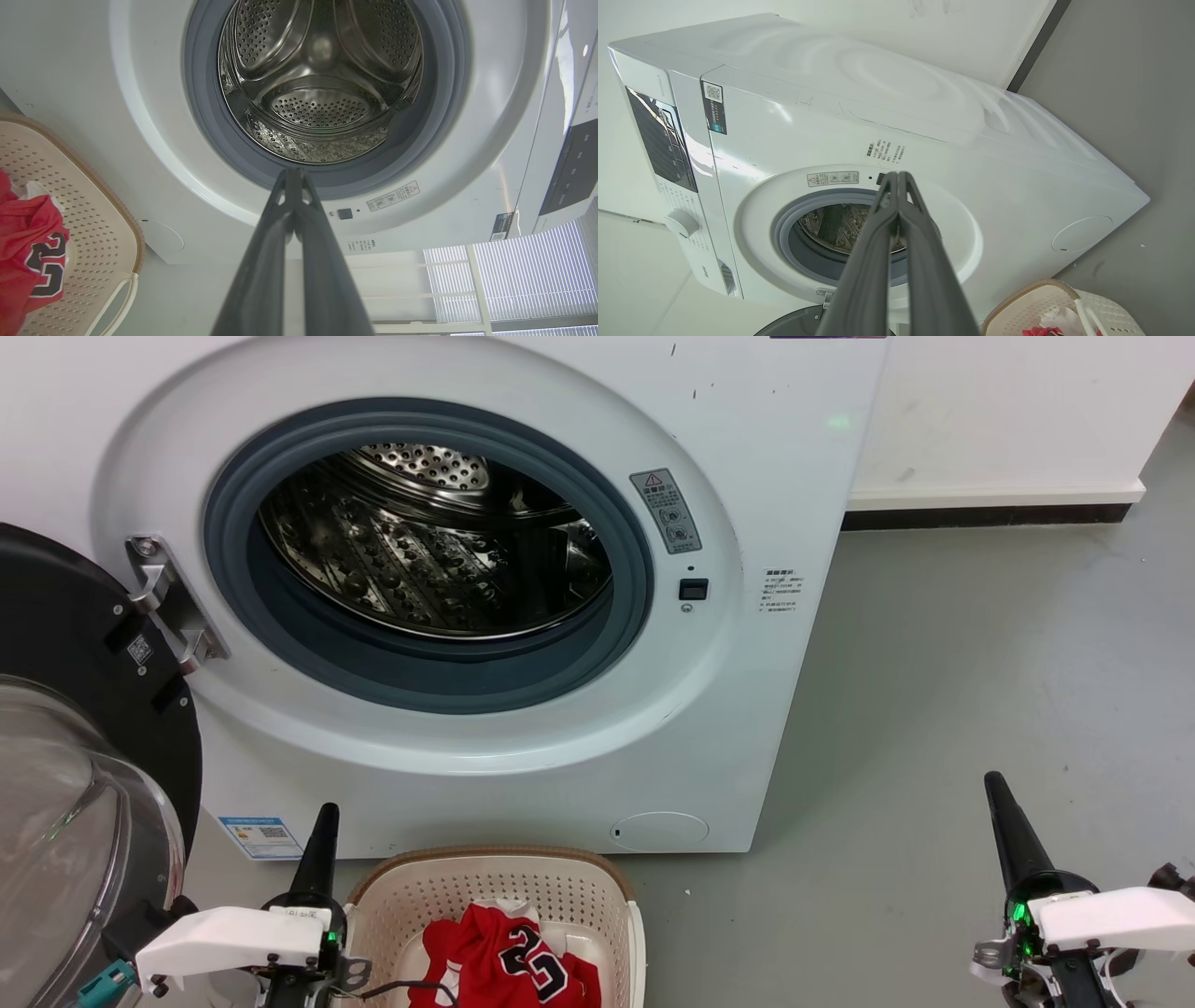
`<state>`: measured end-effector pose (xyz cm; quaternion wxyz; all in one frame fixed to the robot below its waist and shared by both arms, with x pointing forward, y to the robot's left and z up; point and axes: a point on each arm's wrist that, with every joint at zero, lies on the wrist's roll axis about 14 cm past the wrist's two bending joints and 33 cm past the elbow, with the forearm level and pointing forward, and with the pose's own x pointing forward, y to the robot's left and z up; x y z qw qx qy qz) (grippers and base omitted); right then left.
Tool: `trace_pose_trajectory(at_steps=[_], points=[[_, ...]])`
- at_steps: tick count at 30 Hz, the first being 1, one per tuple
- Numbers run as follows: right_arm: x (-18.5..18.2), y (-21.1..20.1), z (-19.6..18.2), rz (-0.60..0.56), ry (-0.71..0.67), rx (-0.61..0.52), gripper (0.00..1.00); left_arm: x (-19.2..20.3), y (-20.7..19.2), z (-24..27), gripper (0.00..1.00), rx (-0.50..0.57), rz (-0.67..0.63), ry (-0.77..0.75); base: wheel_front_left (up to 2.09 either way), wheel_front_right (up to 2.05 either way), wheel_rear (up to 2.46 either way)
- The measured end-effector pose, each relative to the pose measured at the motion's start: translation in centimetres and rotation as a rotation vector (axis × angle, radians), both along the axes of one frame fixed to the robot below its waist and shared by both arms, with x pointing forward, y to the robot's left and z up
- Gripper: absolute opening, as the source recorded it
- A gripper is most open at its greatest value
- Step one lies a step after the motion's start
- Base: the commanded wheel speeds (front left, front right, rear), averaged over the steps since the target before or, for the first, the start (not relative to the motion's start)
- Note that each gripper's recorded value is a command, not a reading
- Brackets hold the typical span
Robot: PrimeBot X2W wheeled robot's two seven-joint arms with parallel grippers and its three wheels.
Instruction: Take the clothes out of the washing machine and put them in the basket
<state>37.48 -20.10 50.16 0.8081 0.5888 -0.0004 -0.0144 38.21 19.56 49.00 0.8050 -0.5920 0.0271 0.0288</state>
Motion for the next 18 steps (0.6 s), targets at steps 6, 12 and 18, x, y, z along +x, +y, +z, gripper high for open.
trace_pose_trajectory(at_steps=[6, 12, 18], points=[[0.28, -0.01, 0.13, 0.002, -0.003, 0.054, 0.00, 0.05, 0.07, 0.13, 0.00, -0.053, 0.001, -0.008, 0.00, 0.00, 0.00], [0.43, -0.04, 0.00, 0.004, 0.000, 0.121, 0.00, 0.22, 0.10, 0.47, 0.00, -0.121, 0.000, -0.023, 0.00, 0.00, 0.00], [0.70, 0.00, 0.13, 0.009, -0.003, 0.170, 0.00, 0.32, 0.13, 0.70, 0.00, -0.167, -0.003, -0.033, 0.00, 0.00, 0.00]])
